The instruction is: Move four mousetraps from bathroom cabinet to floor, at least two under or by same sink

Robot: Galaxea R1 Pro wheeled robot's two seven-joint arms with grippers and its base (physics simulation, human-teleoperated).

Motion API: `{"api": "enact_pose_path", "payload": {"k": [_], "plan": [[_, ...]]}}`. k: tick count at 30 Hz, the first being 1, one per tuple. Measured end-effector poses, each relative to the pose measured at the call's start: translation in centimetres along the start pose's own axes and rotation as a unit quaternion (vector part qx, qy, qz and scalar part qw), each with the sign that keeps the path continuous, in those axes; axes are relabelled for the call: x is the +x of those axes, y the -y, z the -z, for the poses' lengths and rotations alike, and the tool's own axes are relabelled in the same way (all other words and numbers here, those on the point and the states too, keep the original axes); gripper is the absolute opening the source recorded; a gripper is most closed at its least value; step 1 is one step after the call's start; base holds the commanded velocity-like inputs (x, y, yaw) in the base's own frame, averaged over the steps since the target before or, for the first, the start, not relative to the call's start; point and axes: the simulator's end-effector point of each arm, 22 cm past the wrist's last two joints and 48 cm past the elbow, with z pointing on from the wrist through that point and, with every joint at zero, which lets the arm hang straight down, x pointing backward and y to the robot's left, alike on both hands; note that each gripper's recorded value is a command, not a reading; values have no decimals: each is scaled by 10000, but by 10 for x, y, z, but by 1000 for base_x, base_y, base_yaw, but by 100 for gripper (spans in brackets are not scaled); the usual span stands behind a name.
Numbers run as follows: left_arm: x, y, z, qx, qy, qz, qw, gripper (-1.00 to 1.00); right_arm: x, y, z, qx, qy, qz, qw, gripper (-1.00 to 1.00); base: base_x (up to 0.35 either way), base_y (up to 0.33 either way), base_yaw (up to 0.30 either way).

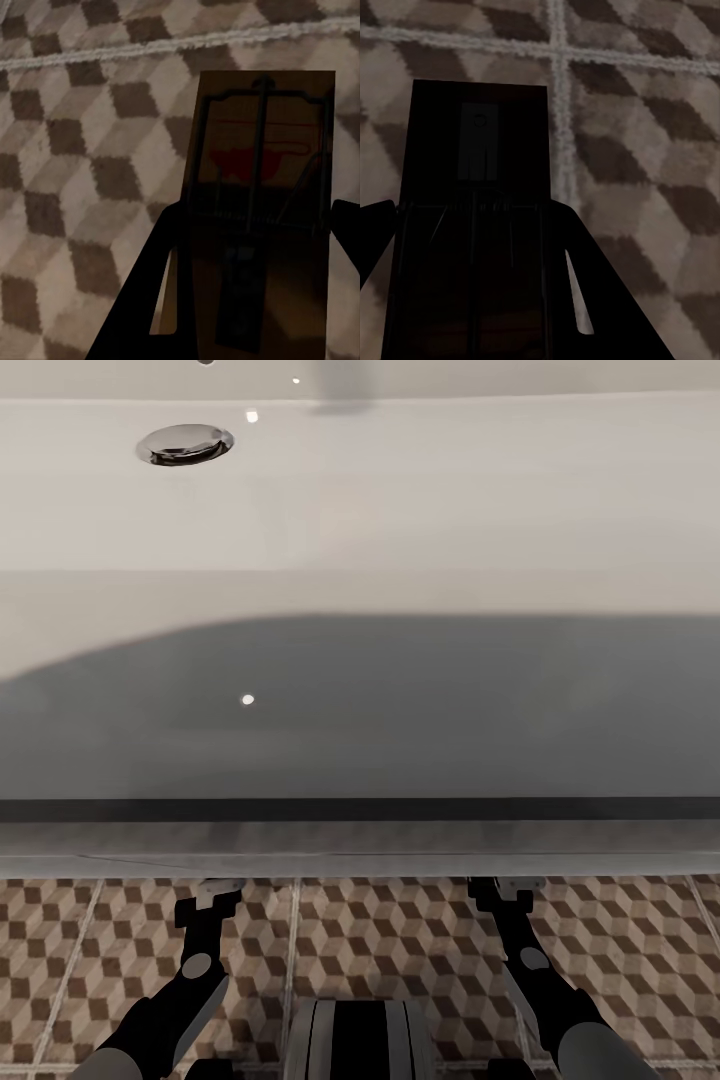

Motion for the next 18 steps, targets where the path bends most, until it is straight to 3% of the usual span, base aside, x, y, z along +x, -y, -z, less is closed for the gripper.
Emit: {"api": "enact_pose_path", "payload": {"k": [18], "plan": [[0,1,0,13,-5,-8,10000,-100,1,0,0,-3,-6,2,10000,-100,0,0,0]]}}
